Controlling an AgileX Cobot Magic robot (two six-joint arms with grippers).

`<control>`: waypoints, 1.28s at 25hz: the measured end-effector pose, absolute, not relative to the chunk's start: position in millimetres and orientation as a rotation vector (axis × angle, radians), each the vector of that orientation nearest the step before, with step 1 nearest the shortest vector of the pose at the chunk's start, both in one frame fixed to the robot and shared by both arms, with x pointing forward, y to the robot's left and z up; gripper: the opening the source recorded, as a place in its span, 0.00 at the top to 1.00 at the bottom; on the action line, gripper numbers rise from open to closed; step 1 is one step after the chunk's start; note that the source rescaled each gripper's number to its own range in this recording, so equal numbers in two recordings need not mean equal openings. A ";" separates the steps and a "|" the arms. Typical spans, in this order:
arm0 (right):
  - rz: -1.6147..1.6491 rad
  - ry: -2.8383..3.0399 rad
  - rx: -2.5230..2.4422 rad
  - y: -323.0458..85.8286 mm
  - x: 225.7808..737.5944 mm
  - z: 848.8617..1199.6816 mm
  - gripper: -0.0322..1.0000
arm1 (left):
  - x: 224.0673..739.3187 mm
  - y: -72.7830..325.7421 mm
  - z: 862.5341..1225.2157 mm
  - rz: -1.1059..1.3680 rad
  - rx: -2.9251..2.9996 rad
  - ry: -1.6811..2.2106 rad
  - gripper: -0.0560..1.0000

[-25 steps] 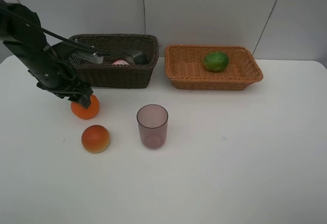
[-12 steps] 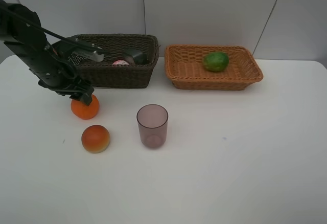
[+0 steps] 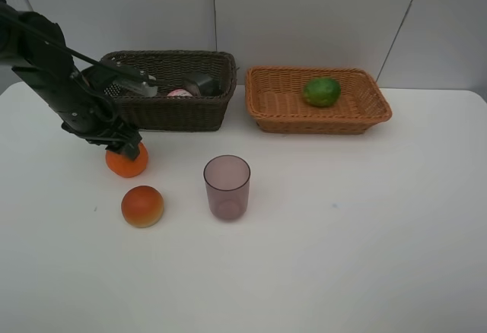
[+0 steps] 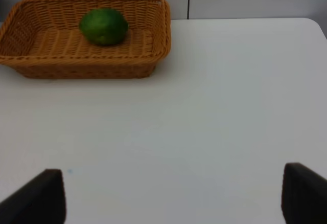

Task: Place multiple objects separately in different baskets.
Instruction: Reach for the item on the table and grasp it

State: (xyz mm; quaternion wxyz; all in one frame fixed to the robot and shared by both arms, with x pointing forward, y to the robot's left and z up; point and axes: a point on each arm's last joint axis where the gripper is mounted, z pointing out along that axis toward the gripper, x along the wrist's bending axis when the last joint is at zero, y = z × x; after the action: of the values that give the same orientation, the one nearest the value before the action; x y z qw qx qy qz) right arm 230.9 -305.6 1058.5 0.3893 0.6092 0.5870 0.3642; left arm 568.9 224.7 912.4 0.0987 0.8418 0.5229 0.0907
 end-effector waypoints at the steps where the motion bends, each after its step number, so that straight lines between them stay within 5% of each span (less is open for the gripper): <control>1: 0.926 1.492 1.549 -305.6 230.9 1058.5 0.06 | 569.4 224.6 911.9 0.271 2.487 1.546 0.07; 32: 0.926 1.492 1.549 -305.6 230.9 1058.5 0.06 | 577.0 222.9 883.5 0.249 2.510 1.546 0.06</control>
State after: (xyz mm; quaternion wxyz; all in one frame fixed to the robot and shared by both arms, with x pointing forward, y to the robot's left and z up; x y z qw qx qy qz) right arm 230.9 -305.6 1058.5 0.3893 0.6092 0.5870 0.3642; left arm 577.0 222.9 883.5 0.0912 0.8449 0.5204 0.0837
